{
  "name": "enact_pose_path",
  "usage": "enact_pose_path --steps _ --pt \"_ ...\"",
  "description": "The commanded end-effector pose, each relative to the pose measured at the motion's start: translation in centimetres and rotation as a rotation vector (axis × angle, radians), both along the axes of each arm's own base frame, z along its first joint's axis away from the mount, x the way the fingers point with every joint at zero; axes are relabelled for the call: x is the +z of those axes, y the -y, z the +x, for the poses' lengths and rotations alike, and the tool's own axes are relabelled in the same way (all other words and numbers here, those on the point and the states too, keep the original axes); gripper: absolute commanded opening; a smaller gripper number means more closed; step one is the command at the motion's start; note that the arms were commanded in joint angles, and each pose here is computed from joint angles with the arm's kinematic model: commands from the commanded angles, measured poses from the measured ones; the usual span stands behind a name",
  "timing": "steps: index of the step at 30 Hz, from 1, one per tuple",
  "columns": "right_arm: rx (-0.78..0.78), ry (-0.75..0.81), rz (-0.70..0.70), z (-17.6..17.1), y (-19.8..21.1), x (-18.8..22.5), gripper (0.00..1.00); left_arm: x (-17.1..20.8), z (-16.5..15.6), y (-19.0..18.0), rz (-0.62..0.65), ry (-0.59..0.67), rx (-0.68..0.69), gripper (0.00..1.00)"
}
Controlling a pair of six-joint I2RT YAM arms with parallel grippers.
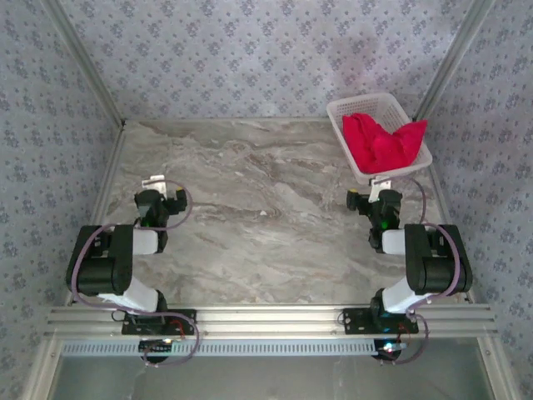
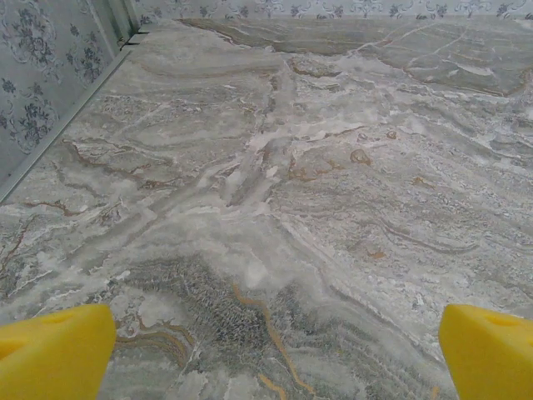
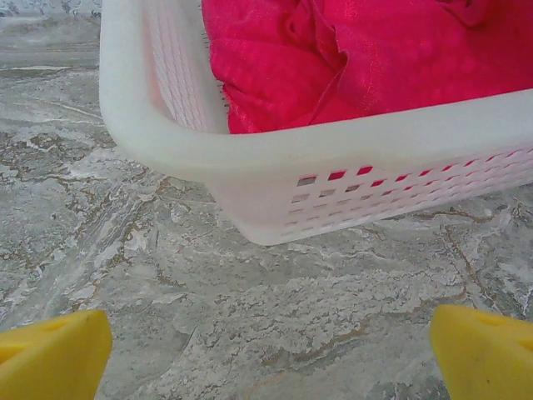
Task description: Fold the inside-out t-shirt
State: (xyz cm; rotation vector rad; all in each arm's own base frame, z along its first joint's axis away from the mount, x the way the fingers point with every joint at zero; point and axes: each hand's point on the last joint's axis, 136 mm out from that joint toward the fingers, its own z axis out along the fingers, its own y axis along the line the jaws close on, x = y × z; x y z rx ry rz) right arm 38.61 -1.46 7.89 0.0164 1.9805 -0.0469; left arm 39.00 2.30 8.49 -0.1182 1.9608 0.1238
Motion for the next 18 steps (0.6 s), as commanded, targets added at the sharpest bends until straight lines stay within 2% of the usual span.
enact_pose_path --steps 1,18 --pt "0.008 0.005 -0.001 0.52 -0.02 0.44 1.00 0.59 0.60 0.06 -0.014 0.016 -0.003 1.00" --pt "0.007 0.005 -0.007 0.50 -0.04 0.42 1.00 0.60 0.60 0.03 -0.014 0.017 -0.002 1.00"
